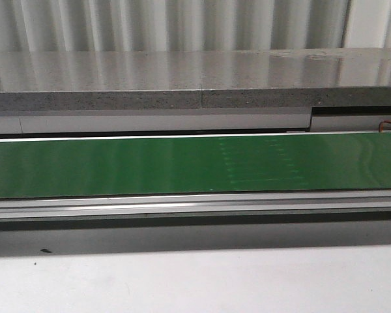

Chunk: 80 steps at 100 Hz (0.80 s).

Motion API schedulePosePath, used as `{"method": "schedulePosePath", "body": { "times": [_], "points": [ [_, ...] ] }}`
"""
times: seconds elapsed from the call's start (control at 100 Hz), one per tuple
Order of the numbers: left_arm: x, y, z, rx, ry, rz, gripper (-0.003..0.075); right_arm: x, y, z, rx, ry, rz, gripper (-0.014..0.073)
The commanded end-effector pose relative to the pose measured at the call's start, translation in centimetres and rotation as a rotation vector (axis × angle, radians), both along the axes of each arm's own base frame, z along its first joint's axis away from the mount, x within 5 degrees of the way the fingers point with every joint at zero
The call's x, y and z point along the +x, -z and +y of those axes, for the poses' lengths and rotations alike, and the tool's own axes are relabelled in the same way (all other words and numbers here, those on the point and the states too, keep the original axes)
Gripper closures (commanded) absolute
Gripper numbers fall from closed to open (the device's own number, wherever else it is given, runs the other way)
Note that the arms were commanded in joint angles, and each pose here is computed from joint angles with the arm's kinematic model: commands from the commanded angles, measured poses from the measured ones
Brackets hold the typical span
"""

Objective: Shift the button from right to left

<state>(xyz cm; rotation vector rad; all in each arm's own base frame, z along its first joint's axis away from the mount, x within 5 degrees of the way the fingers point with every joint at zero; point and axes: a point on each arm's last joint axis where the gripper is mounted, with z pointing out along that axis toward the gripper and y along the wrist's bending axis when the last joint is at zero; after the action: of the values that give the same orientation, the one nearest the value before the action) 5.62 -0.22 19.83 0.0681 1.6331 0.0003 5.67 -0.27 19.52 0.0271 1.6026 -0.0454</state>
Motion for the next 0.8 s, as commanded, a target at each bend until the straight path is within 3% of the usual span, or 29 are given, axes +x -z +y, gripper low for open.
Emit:
{"method": "schedulePosePath", "body": {
  "times": [0.0,0.65,0.79],
  "points": [
    [-0.1,0.4,0.0,-0.011,0.0,-0.07,0.0741,-0.3,-1.6,0.0,-0.019,0.005,-0.125,0.0663],
    [-0.1,0.4,0.0,-0.011,0.0,-0.07,0.0741,-0.3,-1.6,0.0,-0.02,0.005,-0.123,0.0663],
    [-0.1,0.4,0.0,-0.011,0.0,-0.07,0.0741,-0.6,-3.0,0.0,-0.028,0.008,-0.099,0.0663]
  ]
}}
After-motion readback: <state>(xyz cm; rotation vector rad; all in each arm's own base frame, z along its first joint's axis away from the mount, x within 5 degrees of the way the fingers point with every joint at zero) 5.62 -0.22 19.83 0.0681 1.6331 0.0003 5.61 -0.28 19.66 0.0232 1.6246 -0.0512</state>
